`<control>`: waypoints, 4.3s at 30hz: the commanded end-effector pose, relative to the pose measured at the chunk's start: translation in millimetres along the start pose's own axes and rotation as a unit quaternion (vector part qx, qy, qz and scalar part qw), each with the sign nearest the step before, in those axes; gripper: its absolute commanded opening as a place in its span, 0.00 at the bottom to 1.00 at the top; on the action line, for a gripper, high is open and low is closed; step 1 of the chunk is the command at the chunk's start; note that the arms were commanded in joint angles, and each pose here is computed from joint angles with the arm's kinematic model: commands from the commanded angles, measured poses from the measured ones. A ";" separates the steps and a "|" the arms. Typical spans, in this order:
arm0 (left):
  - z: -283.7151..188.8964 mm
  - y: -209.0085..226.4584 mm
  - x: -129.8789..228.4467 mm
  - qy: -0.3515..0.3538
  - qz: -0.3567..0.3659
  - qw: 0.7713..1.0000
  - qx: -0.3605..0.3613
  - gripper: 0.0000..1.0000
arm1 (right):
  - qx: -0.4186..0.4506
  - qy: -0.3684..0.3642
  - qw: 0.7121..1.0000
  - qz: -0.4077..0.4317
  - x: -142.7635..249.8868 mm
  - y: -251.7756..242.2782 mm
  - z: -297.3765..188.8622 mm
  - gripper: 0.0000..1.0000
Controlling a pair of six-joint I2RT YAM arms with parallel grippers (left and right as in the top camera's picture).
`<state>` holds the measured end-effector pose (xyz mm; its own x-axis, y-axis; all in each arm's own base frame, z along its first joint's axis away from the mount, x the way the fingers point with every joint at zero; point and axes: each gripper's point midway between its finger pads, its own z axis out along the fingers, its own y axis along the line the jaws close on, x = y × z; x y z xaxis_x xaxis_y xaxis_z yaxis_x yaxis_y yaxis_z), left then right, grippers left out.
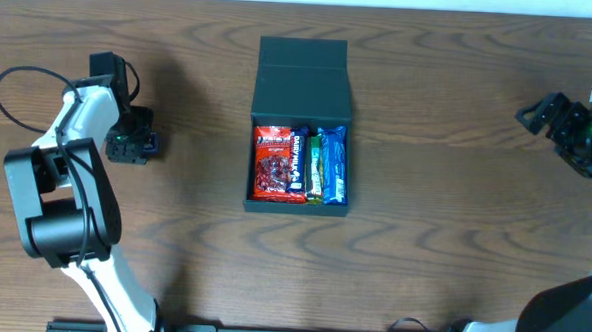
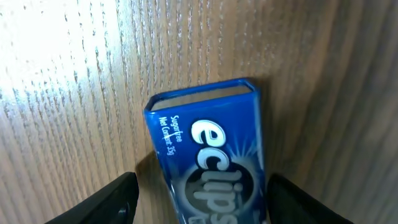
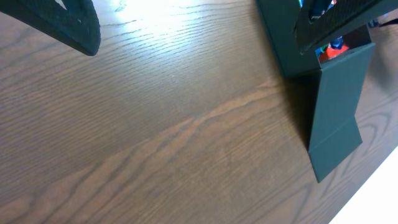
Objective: Pack container
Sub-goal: 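Grasp the blue Eclipse mint tin with the left gripper, then lower the Eclipse tin into the box and release it, then move both grippers to the raised box lid edges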
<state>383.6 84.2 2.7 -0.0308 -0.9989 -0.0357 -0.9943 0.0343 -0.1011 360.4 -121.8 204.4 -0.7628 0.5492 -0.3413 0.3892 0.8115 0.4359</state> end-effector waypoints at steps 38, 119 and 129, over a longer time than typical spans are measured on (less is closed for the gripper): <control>-41.0 -85.6 51.6 0.046 0.236 0.960 0.145 0.06 | 0.001 -0.010 1.000 0.005 -6.6 -1.5 -2.0 0.99; -43.2 -102.2 175.1 0.204 0.483 0.836 0.164 0.05 | -0.214 0.257 0.942 0.014 100.0 150.8 216.5 0.02; -19.8 -104.0 215.0 0.258 0.491 0.818 0.151 0.06 | -0.205 0.309 0.929 -0.002 133.3 179.7 258.9 0.02</control>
<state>473.0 -125.3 20.0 -0.9187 -0.3710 0.1358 -0.3900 0.7971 -0.4610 455.7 133.8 17.0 -0.9609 0.2423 0.1338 0.2600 0.6241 0.7368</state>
